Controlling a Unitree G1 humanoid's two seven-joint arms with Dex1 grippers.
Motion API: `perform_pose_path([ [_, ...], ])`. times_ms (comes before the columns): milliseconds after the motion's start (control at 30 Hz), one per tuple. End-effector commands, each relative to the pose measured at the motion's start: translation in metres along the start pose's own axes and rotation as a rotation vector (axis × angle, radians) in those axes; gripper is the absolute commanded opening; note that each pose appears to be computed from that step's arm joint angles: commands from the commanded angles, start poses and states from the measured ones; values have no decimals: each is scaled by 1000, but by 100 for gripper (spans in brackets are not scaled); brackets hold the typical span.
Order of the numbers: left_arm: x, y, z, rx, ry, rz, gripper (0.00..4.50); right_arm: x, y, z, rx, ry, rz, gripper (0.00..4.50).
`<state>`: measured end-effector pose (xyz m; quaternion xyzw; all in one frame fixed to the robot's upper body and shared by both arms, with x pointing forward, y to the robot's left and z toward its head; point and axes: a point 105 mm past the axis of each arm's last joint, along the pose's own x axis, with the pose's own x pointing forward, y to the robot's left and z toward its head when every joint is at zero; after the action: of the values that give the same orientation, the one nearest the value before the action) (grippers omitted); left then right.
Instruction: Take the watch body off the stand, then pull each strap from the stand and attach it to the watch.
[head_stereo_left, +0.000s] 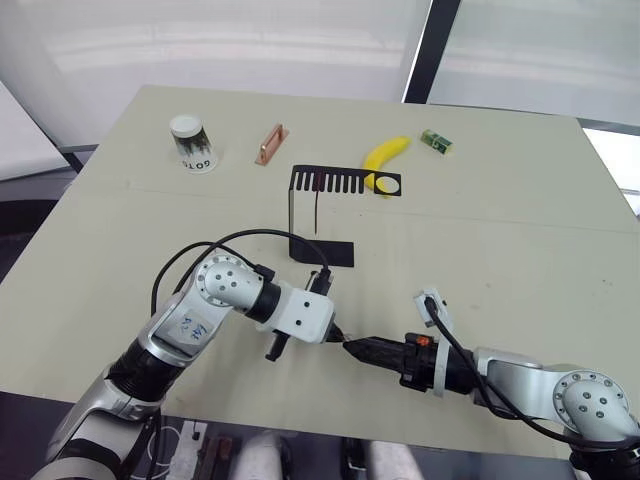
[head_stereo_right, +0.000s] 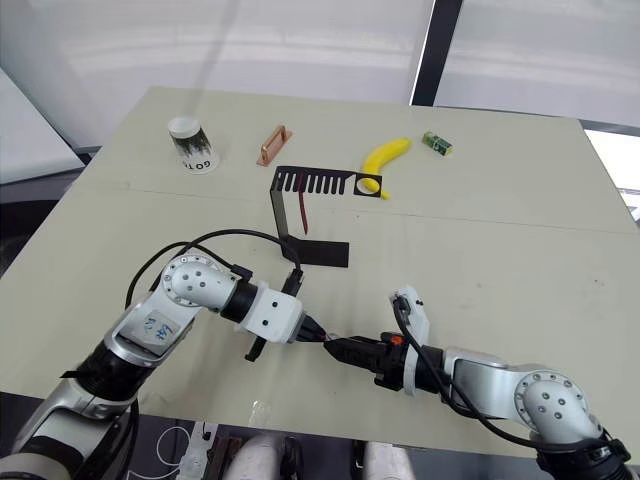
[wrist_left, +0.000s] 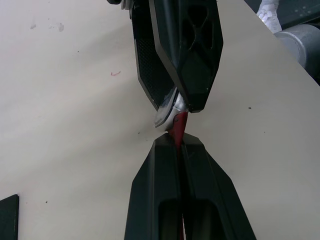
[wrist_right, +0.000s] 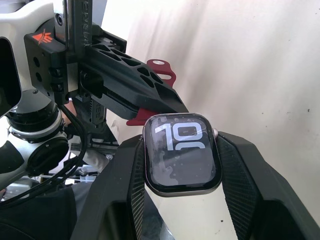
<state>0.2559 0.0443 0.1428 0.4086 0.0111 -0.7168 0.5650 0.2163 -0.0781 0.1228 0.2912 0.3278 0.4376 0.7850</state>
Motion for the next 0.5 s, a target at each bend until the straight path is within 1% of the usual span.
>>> perform_pose_path([
  [33,5,4,20,86,-38,5,0,5,24,-3,-6,19,119,161],
  [167,6,6,22,91,-45,12,0,4,23,-4,-6,21,113,161],
  [500,8,5,18,79,-35,9,0,3,26,-5,-12,25,124,161],
])
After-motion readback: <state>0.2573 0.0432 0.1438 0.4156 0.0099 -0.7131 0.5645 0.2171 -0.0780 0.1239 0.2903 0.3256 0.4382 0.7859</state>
